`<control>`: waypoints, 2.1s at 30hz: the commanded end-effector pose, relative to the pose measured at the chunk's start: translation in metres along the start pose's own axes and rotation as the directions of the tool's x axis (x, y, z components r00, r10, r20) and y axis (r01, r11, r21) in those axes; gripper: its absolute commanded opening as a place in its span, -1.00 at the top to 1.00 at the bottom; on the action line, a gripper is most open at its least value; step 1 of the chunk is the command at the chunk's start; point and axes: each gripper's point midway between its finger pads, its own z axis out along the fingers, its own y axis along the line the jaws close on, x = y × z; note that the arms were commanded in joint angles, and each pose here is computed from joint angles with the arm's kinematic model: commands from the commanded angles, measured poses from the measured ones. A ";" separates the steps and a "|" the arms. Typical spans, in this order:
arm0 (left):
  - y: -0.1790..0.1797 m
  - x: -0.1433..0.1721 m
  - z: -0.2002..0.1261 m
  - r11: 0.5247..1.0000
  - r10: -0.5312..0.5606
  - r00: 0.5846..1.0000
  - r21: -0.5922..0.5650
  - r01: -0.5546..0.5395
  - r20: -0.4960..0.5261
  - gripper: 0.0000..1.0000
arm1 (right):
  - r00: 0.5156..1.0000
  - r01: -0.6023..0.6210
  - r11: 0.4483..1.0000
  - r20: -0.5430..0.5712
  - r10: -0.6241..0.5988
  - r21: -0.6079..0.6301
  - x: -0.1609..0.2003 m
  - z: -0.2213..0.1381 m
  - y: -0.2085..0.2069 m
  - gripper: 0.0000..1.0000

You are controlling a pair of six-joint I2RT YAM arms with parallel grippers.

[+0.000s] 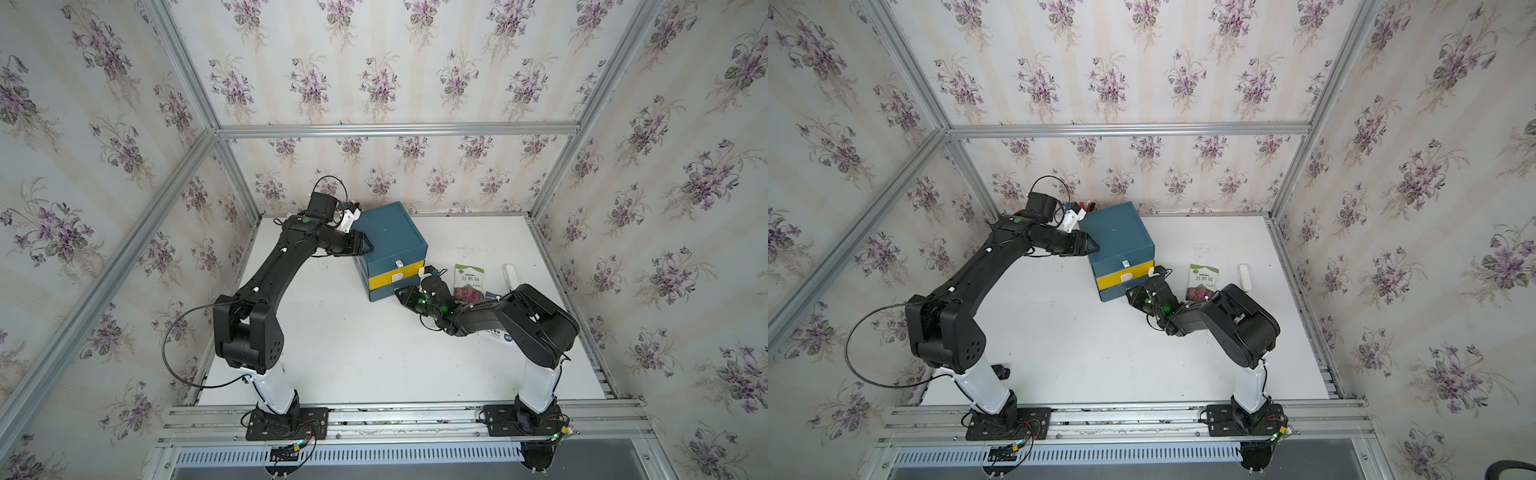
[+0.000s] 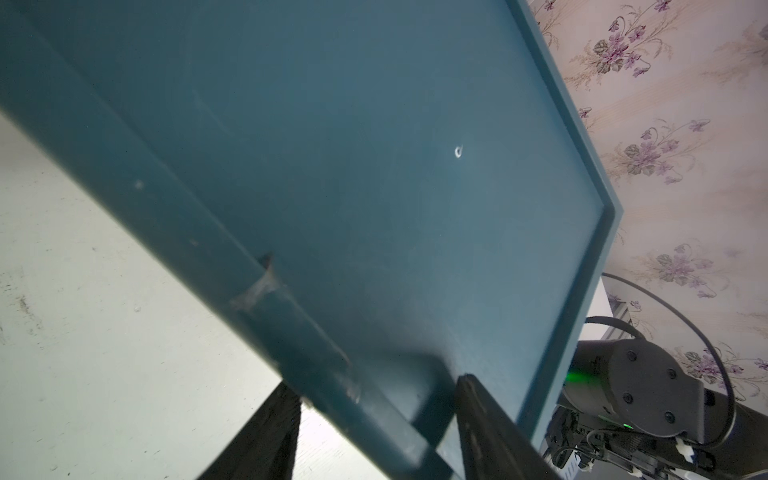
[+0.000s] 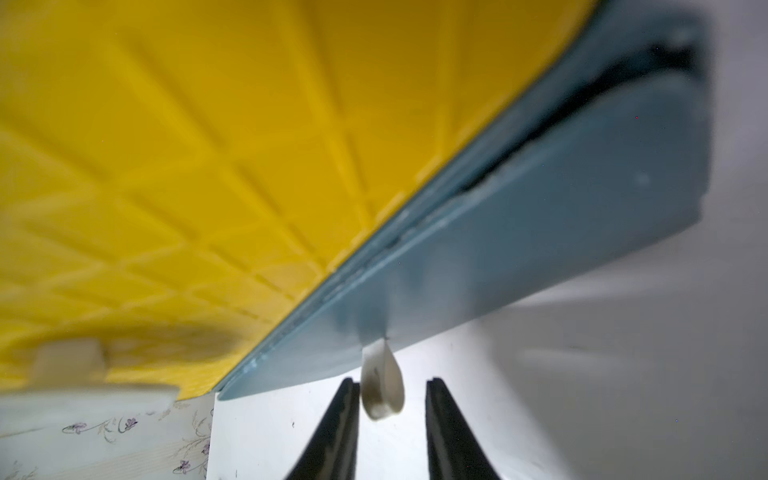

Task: Take the seed bags out of the drawer
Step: Open the drawer in the storage box.

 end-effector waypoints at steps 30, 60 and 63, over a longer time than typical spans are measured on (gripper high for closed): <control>0.028 0.044 -0.003 0.986 -0.084 0.980 -0.155 0.056 -0.181 -0.28 | 0.998 0.024 0.996 -0.051 -0.028 -0.087 0.022 -0.016 0.020 1.00; 0.015 0.057 0.004 0.988 -0.072 0.979 -0.145 0.044 -0.193 -0.28 | 0.978 0.068 0.998 -0.195 -0.070 -0.014 0.090 -0.076 -0.007 1.00; 0.015 0.057 0.004 0.989 -0.069 0.979 -0.143 0.042 -0.193 -0.28 | 0.975 0.075 0.997 -0.209 -0.075 -0.009 0.097 -0.083 -0.009 1.00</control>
